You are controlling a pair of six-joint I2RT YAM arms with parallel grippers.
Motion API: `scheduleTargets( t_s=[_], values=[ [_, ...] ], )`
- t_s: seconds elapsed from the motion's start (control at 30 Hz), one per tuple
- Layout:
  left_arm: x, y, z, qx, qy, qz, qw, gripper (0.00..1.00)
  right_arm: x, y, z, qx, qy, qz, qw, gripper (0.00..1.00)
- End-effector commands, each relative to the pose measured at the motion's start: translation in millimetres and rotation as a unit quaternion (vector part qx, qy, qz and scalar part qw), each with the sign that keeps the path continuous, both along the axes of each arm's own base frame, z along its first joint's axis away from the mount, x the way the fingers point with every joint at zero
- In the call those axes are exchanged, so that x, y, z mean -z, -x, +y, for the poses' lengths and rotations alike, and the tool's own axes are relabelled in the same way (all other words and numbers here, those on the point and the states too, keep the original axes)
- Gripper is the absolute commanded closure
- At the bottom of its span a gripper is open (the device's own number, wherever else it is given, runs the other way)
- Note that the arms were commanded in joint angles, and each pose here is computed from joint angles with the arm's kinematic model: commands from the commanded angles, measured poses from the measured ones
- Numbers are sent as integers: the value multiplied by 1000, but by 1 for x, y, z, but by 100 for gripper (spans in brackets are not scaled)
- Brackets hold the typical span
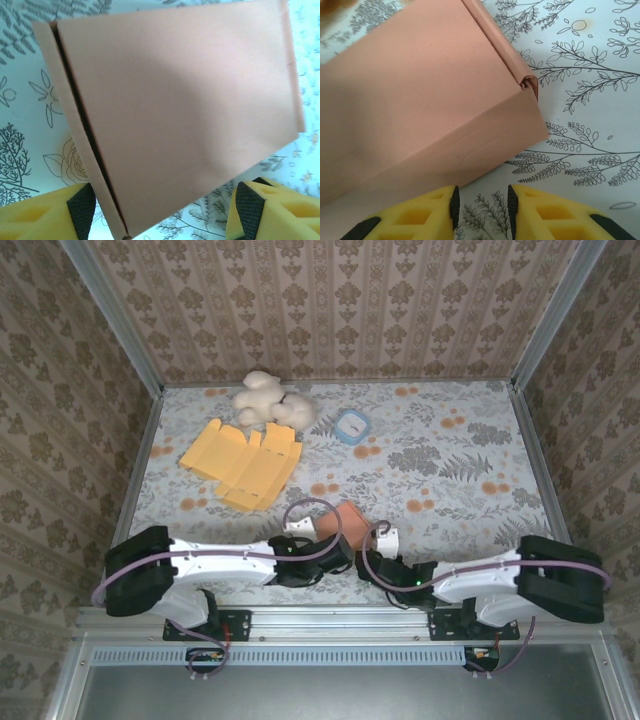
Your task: Fold the paper box
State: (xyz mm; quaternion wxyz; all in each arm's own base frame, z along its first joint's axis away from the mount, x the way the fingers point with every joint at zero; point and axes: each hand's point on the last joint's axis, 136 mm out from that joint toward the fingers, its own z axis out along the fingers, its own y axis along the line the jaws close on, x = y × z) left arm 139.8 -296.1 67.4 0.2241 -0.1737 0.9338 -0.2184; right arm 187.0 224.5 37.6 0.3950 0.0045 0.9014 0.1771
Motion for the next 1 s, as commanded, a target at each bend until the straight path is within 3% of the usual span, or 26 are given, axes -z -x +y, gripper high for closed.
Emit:
scheduleTargets(
  t_s=[0.0,0.17,0.3,0.43,0.7,0.97],
  values=[
    [-18,-13,15,4,-23,-43,999,22,1,7,-17,-4,19,35,999,66],
    [-51,-51,17,54,-56,-120,990,20,-5,6,-27,-9,-11,67,998,76],
    [-63,-89,10,137,-68,-181,972,19,-10,4,-32,4,-51,76,996,100],
    [-71,-109,-8,247,-8,-250,936,19,-12,1,-28,3,-97,99,990,100],
    [-55,-128,-24,343,22,-252,905,19,0,-13,-22,11,-151,152,977,100],
    [-25,-132,-41,365,38,-223,903,20,11,-24,-21,28,-158,163,973,100]
  ],
)
